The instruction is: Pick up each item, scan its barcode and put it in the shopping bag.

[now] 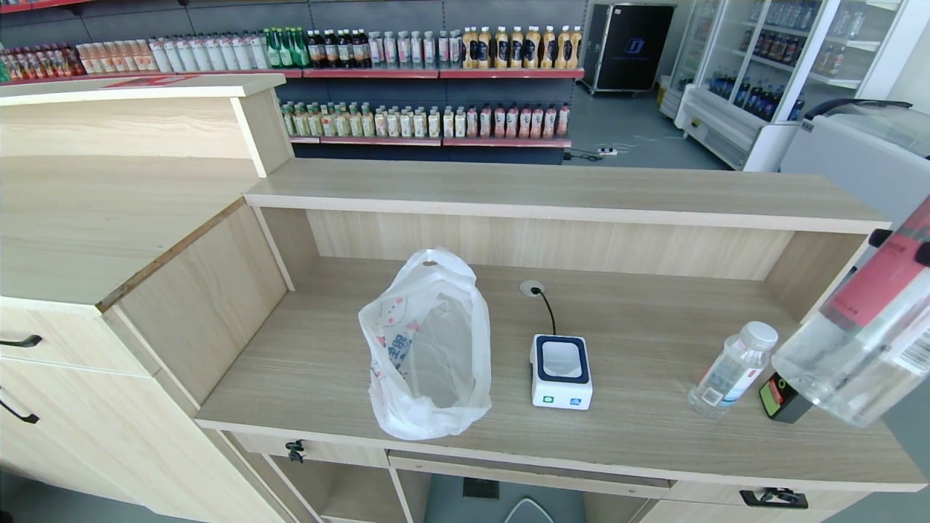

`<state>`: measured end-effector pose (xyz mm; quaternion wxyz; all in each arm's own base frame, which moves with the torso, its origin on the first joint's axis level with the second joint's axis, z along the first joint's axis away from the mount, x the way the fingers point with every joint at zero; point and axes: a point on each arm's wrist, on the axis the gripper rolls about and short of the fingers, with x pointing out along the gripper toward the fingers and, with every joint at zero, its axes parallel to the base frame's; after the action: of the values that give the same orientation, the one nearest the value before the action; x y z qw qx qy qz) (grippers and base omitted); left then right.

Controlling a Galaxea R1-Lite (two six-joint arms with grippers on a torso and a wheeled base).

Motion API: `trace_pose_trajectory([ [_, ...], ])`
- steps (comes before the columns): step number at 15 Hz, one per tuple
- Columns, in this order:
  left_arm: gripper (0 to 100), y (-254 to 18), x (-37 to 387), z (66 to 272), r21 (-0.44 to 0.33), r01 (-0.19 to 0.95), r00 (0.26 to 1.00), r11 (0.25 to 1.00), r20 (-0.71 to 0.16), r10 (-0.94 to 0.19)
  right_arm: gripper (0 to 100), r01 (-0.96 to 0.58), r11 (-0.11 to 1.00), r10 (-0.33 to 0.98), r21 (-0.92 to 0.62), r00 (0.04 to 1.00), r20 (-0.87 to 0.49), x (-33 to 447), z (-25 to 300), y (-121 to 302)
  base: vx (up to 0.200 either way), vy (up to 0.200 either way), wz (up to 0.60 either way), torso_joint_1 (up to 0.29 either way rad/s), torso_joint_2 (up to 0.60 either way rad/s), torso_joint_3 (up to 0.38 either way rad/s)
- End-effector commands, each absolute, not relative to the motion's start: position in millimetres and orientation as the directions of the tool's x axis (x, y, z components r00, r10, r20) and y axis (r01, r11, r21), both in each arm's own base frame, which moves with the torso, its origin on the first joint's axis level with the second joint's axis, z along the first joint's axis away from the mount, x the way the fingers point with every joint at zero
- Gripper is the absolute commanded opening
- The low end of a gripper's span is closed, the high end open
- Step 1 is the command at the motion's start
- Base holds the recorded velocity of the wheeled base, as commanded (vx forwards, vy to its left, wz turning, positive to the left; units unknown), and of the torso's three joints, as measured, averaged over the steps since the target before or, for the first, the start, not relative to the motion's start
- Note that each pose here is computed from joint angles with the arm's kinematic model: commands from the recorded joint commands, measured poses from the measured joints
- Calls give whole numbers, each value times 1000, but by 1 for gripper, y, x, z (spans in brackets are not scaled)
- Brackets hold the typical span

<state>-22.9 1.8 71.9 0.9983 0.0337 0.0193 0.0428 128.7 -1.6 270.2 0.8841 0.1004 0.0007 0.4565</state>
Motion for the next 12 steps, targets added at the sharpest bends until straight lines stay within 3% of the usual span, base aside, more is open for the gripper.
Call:
trace_pose_trajectory([
  [1,100,2,-23,72,69,-85,996,994,-35,87,0,-663,706,679,249,734,29,157,243,-18,0,0,0,0,0,0],
  [6,100,2,-23,72,69,-85,996,994,-35,87,0,-440,888,447,133,894,-26,170,225,-23,0,0,0,0,0,0],
  [9,100,2,-23,72,69,-85,996,994,-35,87,0,-327,942,334,74,936,-110,176,208,-24,0,0,0,0,0,0],
  [12,100,2,-23,72,69,-85,996,994,-35,87,0,-300,938,249,-176,933,-261,198,183,-30,0,0,0,0,0,0],
])
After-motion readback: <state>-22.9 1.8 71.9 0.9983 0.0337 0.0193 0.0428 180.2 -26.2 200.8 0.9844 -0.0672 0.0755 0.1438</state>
